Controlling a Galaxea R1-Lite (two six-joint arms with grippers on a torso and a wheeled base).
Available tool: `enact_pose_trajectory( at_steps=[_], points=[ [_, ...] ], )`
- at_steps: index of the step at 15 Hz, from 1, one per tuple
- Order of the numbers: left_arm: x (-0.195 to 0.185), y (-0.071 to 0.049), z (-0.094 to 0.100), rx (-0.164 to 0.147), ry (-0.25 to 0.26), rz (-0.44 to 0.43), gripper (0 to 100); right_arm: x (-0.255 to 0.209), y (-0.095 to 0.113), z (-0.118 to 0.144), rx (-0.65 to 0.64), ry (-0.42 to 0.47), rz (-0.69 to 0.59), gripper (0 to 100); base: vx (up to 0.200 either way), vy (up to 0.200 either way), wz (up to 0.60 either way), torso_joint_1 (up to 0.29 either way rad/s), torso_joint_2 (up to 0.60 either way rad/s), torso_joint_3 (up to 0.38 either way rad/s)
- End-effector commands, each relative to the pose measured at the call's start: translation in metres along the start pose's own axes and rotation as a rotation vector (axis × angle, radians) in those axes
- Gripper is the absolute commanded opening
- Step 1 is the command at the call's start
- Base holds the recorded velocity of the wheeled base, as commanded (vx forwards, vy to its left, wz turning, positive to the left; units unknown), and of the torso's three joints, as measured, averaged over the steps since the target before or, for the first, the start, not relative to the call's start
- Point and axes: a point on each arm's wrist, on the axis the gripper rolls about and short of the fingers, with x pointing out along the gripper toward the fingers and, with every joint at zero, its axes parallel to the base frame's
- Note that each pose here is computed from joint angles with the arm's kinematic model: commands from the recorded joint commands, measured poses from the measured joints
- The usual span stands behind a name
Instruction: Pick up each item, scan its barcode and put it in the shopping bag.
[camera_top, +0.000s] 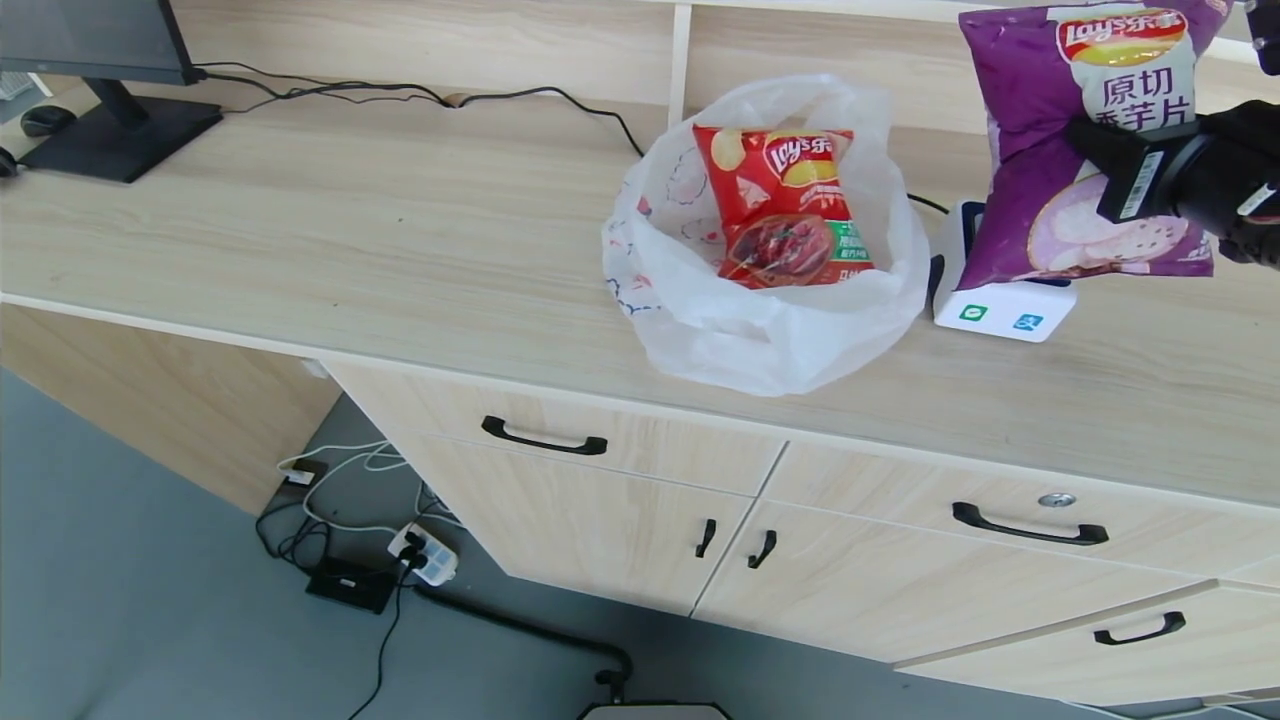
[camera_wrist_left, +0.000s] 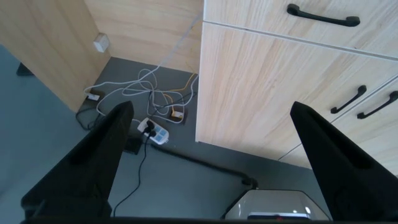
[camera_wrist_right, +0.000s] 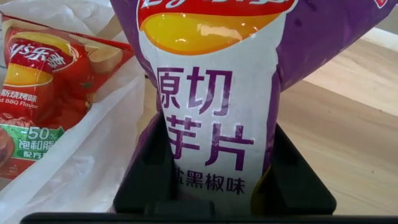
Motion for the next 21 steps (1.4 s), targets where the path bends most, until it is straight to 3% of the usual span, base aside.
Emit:
enact_pose_trajectory(
  at_steps=[1,4,6,9,14,16,19,21],
  points=[
    [0.0,0.0,0.0,-0.002,0.001,0.0,100,-0.001,-0.001,0.004,0.007,-0.015,-0.001,0,0.0,0.0,0.0,0.0,0.0,0.0],
    [0.0,0.0,0.0,-0.002,0.001,0.0,100,-0.013,-0.002,0.027,0.023,-0.082,0.003,0,0.0,0.0,0.0,0.0,0.0,0.0],
    [0.0,0.0,0.0,-0.002,0.0,0.0,100,-0.023,0.007,0.043,0.054,-0.128,0.045,0,0.0,0.0,0.0,0.0,0.0,0.0],
    [0.0,0.0,0.0,-0.002,0.003,0.0,100,-0.044,0.011,0.058,0.118,-0.115,0.094,0,0.0,0.0,0.6,0.001,0.0,0.001],
    [0.0,0.0,0.0,-0.002,0.001,0.0,100,-0.049,0.007,0.06,0.123,-0.093,0.083,0,0.0,0.0,0.6,0.001,0.0,0.002],
    [0.0,0.0,0.0,-0.002,0.003,0.0,100,-0.046,0.009,0.055,0.13,-0.071,0.092,0,0.0,0.0,0.0,0.0,0.0,0.0],
    [0.0,0.0,0.0,-0.002,0.001,0.0,100,-0.03,0.014,0.036,0.279,0.006,0.075,0,0.0,0.0,0.0,0.0,0.0,0.0],
    [0.0,0.0,0.0,-0.001,0.003,0.0,100,-0.02,0.003,0.032,0.271,0.037,-0.01,0,0.0,0.0,0.0,0.0,0.0,0.0]
  ],
)
